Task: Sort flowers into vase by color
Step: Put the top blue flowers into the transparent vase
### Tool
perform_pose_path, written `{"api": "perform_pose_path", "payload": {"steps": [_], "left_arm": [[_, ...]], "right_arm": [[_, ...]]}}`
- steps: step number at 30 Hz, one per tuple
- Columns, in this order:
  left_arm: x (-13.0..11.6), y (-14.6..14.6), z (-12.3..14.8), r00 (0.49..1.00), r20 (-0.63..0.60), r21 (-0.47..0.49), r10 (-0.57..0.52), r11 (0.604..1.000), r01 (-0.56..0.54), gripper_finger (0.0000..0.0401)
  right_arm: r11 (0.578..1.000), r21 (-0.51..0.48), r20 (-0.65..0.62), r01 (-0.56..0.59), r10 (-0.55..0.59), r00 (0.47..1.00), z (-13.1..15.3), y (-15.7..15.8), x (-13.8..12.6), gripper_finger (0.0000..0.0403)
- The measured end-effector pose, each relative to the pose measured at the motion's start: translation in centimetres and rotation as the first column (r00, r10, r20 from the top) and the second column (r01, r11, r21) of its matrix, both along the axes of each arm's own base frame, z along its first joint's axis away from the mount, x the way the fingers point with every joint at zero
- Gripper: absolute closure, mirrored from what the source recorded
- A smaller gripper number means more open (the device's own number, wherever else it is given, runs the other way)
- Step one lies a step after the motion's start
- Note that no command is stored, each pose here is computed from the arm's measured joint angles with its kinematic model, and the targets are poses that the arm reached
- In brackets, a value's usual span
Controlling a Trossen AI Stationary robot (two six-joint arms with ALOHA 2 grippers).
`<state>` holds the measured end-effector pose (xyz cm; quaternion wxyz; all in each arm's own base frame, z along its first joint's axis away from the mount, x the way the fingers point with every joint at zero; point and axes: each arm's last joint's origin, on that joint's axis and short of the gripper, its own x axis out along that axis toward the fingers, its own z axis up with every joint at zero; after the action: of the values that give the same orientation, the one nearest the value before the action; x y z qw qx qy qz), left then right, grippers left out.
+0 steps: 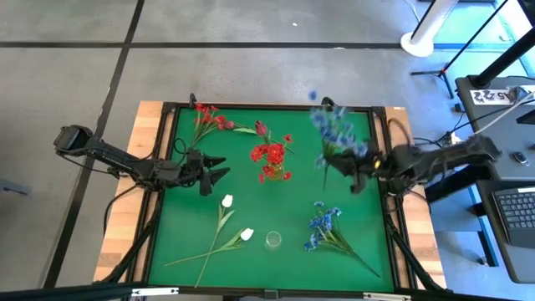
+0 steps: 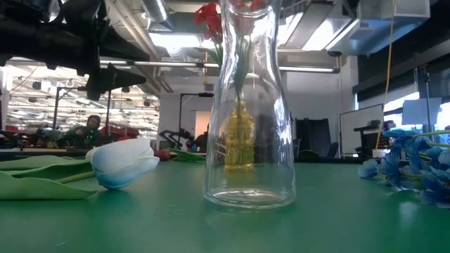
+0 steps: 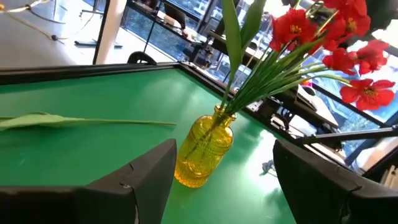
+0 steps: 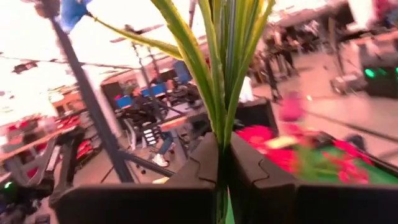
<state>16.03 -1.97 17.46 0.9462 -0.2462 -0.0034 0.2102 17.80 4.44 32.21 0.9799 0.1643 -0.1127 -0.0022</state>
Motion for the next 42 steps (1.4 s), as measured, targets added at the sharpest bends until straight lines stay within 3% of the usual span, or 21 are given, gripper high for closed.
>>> {"api": "perform_pose_path", "payload": {"steps": [7, 11, 15, 24, 42], "left_arm": [[0.0, 0.0, 0.0, 1.000, 0.013, -0.029, 0.009, 1.000, -0.009, 0.0140], [0.0, 0.0, 0.0, 1.000, 0.017, -0.035, 0.011, 0.999, -0.010, 0.0140], [0.0, 0.0, 0.0, 1.000, 0.015, -0.031, 0.010, 0.999, -0.010, 0.0140], [0.0, 0.0, 0.0, 1.000, 0.010, -0.020, 0.012, 1.000, -0.012, 0.0140], [0.0, 0.0, 0.0, 1.000, 0.008, -0.017, 0.010, 1.000, -0.009, 0.0140]], "right_arm": [[0.993, -0.114, 0.138, 0.003, 0.013, 0.990, -1.6, 5.8, 3.2, 0.0395], [0.995, -0.099, 0.184, 0.021, -0.002, 0.983, -3.2, 7.1, 4.9, 0.0392], [0.995, -0.095, 0.163, -0.002, 0.017, 0.986, -4.7, 8.3, 7.0, 0.0396], [0.982, -0.136, 0.177, -0.131, 0.154, 0.972, -4.2, 10.9, 10.7, 0.0392], [0.979, -0.147, 0.045, -0.143, 0.151, 0.987, -8.0, 12.5, 14.3, 0.0385]]}}
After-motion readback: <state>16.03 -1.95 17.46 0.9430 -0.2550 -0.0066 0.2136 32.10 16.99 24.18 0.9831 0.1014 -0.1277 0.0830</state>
